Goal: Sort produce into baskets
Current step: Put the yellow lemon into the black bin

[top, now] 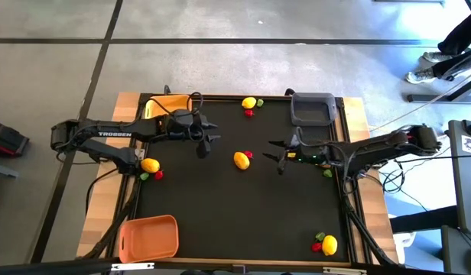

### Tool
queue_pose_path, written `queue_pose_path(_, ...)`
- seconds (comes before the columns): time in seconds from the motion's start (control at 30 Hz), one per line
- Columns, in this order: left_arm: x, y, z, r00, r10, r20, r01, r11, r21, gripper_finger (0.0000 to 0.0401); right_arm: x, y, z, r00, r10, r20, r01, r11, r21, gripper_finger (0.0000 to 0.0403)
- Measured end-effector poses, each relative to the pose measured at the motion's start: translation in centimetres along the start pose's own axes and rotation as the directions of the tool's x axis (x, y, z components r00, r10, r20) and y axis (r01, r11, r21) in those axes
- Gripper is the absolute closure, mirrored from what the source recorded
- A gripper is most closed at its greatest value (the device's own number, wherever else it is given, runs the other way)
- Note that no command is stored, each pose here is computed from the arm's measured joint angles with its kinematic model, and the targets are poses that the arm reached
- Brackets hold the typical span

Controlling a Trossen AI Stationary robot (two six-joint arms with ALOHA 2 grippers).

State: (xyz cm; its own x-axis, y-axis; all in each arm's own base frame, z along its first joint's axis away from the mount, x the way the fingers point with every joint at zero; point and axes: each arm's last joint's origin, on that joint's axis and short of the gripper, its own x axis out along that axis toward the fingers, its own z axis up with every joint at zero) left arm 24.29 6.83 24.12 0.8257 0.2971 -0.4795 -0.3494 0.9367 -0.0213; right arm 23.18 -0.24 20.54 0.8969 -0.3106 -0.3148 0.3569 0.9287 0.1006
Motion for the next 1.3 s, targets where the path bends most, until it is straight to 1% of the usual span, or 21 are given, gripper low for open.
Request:
queue_pose_path(0.23, 0.0, 0.0, 0.0, 1.0, 0.0, -0.001, 0.0, 1.0, -0.001, 0.0193, 3.2, 1.4, 0.9, 0.999, -0.008, -0.044, 0.003, 0.996, -0.091, 0.02)
queue_pose_path(0.33, 0.0, 0.0, 0.0, 1.0, 0.0, -0.003, 0.0, 1.0, -0.001, 0.0193, 4.5, 2.1, 1.2, 0.997, 0.03, -0.071, -0.038, 0.993, -0.112, 0.02)
queue_pose_path(0.4, 0.0, -0.1, 0.0, 1.0, -0.003, -0.002, 0.003, 1.0, 0.0, 0.0193, 5.4, 2.5, 1.3, 0.995, 0.03, -0.1, -0.043, 0.991, -0.129, 0.0195)
queue_pose_path(0.6, 0.0, -0.4, -0.1, 1.0, -0.014, -0.003, 0.014, 1.0, 0.007, 0.0193, 7.8, 3.2, 0.8, 0.982, 0.004, -0.19, -0.036, 0.986, -0.161, 0.0138)
queue_pose_path(0.67, 0.0, -0.5, 0.0, 1.0, -0.015, -0.002, 0.015, 1.0, 0.007, 0.0193, 8.6, 3.5, 0.8, 0.981, -0.004, -0.195, -0.029, 0.986, -0.164, 0.0122)
queue_pose_path(0.8, 0.0, -0.5, -0.1, 1.0, -0.015, -0.003, 0.015, 1.0, -0.004, 0.0193, 9.7, 3.8, 0.1, 0.975, -0.008, -0.221, -0.03, 0.985, -0.168, 0.0106)
queue_pose_path(0.97, 0.0, -0.5, 0.0, 1.0, -0.015, -0.002, 0.015, 1.0, -0.006, 0.0193, 10.6, 3.9, -0.8, 0.967, -0.02, -0.254, -0.026, 0.984, -0.176, 0.011)
queue_pose_path(1.17, 0.0, -0.4, 0.0, 1.0, -0.015, -0.002, 0.014, 1.0, -0.007, 0.0193, 11.4, 3.7, -2.3, 0.955, -0.074, -0.286, 0.015, 0.979, -0.203, 0.0122)
queue_pose_path(1.3, 0.0, -0.4, 0.0, 1.0, -0.015, 0.0, 0.015, 1.0, -0.007, 0.0193, 11.7, 3.7, -2.9, 0.951, -0.089, -0.297, 0.025, 0.977, -0.21, 0.0127)
